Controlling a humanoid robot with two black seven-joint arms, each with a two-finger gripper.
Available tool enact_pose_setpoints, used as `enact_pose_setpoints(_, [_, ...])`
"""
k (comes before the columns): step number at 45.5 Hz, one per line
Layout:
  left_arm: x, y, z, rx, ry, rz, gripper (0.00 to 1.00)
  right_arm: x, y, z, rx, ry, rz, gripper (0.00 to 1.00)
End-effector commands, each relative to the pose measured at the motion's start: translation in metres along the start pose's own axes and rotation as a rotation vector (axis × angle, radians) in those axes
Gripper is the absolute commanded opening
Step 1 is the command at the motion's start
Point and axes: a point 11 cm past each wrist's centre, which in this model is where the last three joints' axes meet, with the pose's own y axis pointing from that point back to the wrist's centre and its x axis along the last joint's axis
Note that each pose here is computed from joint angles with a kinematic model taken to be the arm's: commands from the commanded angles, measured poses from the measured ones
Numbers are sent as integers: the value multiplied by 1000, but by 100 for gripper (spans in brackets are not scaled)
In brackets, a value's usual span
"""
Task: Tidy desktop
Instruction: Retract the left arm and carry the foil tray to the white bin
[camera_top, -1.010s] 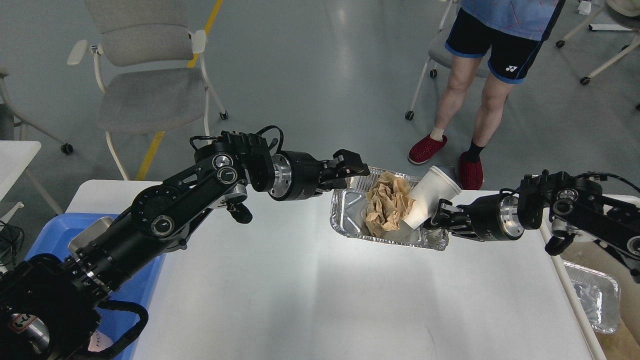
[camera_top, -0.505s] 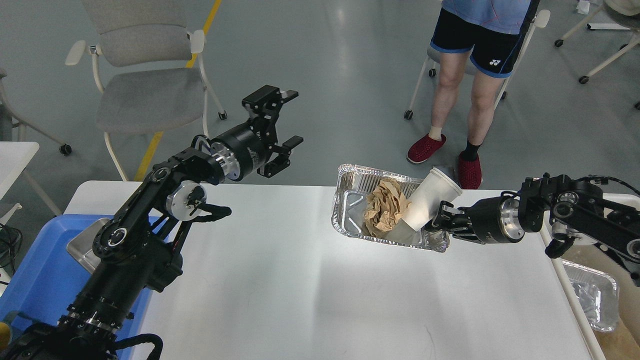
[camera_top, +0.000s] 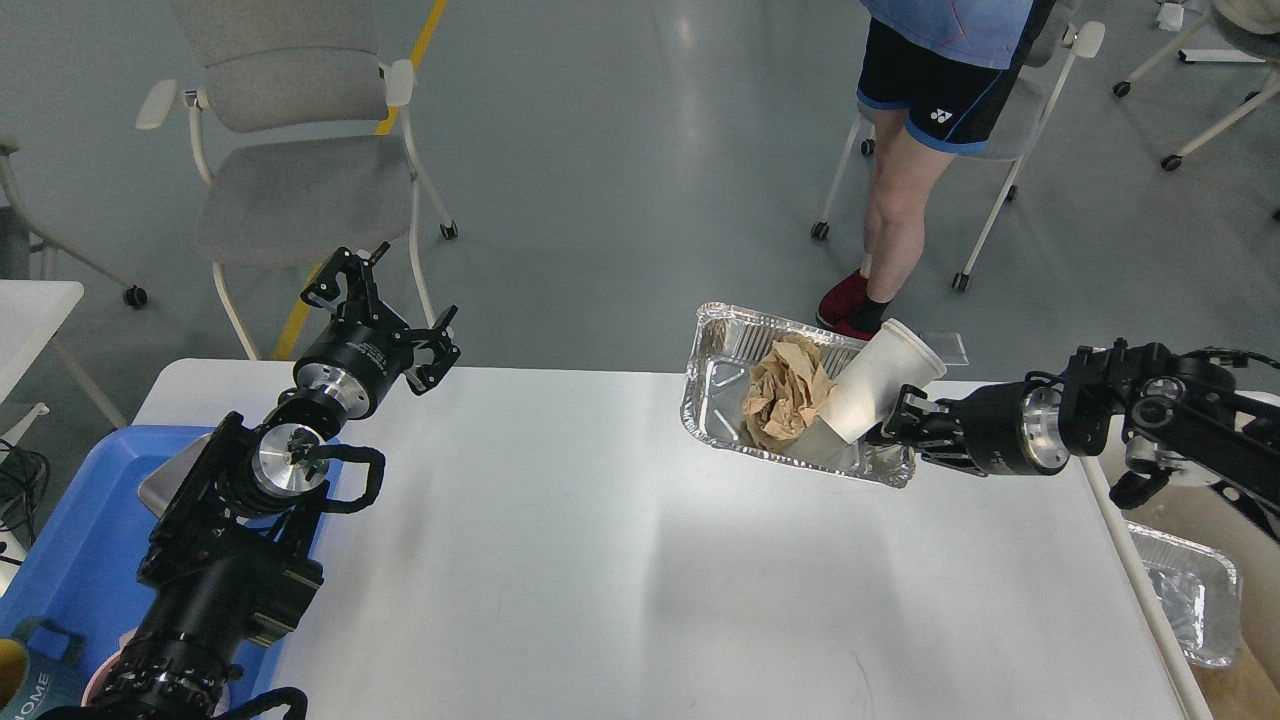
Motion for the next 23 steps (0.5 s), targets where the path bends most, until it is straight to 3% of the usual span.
enact_pose_setpoints(1, [9,5,-3,5,4,19,96,18,22,23,-54,-28,80,0])
enact_pose_setpoints(12, [63,38,-1,6,-30,122,96,51,79,119,-244,-198,325,0])
enact_pose_setpoints(23, [68,42,-3,7,-30,133,96,65,138,195,-375,-375,527,0])
